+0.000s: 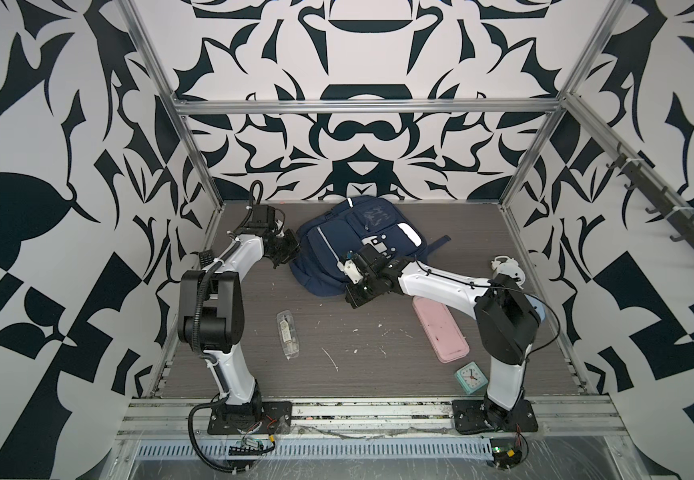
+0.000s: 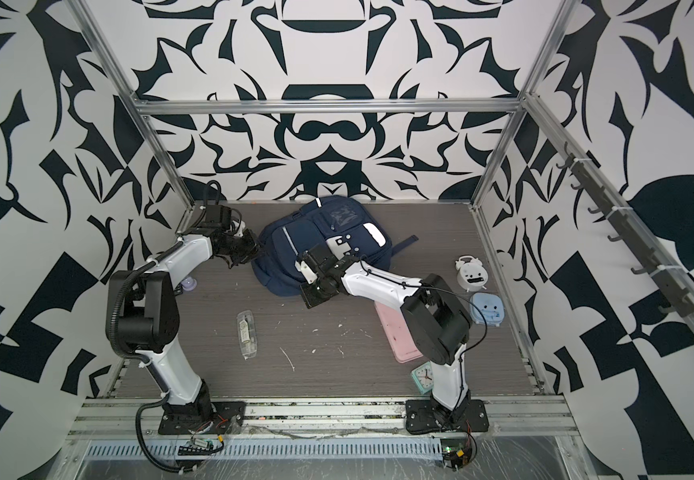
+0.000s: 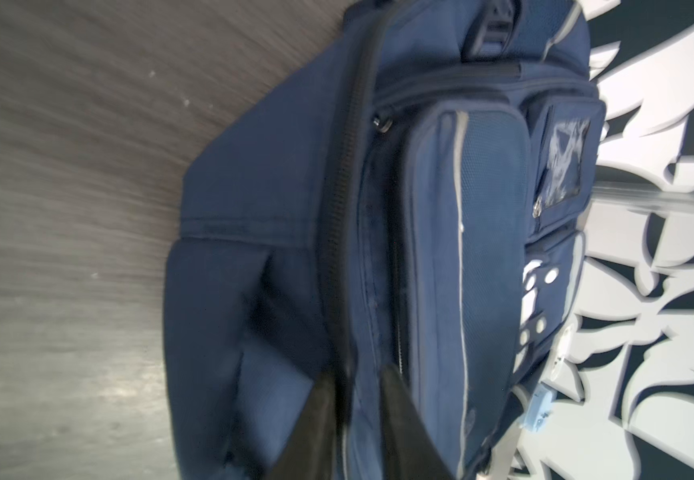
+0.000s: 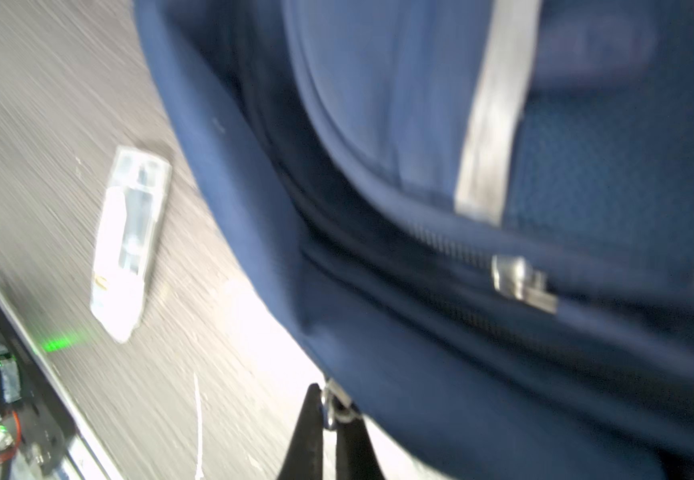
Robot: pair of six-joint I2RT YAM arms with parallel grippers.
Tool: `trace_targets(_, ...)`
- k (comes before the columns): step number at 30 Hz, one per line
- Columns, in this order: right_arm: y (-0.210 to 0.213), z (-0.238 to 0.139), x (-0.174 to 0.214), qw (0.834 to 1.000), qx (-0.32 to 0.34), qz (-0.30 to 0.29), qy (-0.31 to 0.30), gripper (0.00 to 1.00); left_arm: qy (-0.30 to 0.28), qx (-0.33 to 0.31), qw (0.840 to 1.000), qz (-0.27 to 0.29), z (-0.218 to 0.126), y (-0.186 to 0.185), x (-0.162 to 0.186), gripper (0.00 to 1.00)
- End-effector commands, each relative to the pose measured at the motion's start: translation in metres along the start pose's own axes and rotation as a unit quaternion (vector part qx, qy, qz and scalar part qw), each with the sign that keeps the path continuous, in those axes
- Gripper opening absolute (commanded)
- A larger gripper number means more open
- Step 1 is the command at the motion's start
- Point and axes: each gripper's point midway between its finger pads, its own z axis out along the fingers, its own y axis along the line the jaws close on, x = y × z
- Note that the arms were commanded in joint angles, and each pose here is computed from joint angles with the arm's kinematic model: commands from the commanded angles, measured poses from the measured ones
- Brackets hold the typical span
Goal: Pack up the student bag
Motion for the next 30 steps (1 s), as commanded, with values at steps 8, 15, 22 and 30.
trace_targets(8,0.030,-0.008,-0.043,0.998,-0.046,-0.013,-0.043,0.00,0.034,0.007,0.999,0.032,-0.021,-0.003,0.072,0.49)
trace_targets(15,0.030,-0.006,-0.038,0.998,-0.046,-0.014,-0.037,0.00,0.071,-0.002,0.996,0.060,-0.003,-0.019,0.132,0.49)
trace_targets(22,0.030,-0.011,-0.036,0.998,-0.042,-0.015,-0.038,0.00,0.077,-0.012,0.995,0.061,0.020,-0.015,0.132,0.46)
trace_targets(30,0.011,-0.015,-0.009,1.000,-0.019,-0.008,-0.024,0.00,0.068,-0.013,0.995,0.075,0.020,-0.022,0.122,0.16)
